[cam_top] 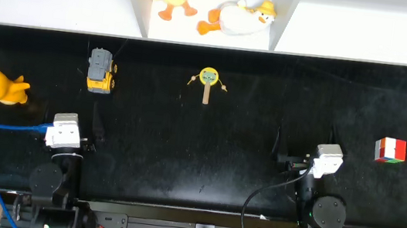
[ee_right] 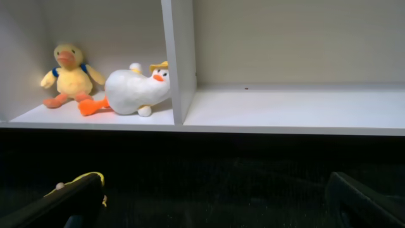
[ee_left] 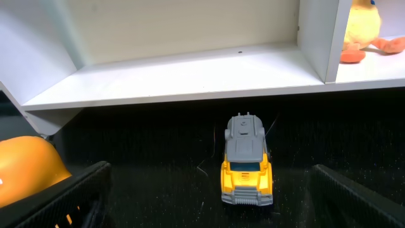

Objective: Store Toys

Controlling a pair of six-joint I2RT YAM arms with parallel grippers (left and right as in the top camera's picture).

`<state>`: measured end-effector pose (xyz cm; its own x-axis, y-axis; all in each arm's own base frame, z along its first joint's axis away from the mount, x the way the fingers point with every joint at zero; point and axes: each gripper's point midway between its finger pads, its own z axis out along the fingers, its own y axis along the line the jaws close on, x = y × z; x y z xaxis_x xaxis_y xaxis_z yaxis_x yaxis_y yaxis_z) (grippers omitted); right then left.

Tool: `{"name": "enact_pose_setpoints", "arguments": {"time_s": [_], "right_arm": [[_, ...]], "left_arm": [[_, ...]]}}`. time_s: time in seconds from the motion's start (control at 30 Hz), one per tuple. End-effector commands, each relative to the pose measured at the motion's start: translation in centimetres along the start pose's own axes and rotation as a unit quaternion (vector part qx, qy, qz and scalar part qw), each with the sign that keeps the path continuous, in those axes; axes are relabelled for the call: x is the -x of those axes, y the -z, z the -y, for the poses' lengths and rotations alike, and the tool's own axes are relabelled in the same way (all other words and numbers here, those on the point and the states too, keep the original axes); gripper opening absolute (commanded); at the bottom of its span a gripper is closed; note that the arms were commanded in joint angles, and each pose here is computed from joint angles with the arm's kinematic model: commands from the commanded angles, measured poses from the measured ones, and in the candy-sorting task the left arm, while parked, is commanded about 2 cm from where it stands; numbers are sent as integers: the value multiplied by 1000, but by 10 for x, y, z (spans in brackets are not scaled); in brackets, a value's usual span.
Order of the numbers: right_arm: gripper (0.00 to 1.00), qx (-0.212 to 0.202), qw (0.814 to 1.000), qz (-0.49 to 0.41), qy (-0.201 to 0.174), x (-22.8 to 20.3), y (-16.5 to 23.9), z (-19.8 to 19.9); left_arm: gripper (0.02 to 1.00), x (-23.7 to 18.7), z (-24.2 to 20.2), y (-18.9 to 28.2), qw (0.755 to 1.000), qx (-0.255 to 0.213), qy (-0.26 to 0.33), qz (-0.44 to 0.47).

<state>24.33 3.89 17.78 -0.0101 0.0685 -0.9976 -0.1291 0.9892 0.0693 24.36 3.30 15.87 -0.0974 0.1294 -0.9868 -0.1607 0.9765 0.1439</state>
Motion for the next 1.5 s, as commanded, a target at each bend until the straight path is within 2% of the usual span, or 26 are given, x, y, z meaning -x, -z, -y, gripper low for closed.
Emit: {"name": "enact_pose_setpoints", "arguments": {"time_s": [0.03,1.07,1.17,1.33,1.5], "right_arm": [[996,1,1000,0,2,-3,0,-1],[996,1,1000,0,2,-4,0,-1],[993,1,1000,0,2,-3,0,-1],[993,1,1000,0,2,-4,0,-1],[996,1,1000,0,2,-3,0,-1]], "left_arm": [[998,0,1,0,1000,-1,-9,2],[998,0,1,0,1000,-1,-6,2],[998,0,4,0,999,-9,45,3],[996,0,8,0,982,-23,187,-1],[998,0,13,1,977,-37,210,-3]]}}
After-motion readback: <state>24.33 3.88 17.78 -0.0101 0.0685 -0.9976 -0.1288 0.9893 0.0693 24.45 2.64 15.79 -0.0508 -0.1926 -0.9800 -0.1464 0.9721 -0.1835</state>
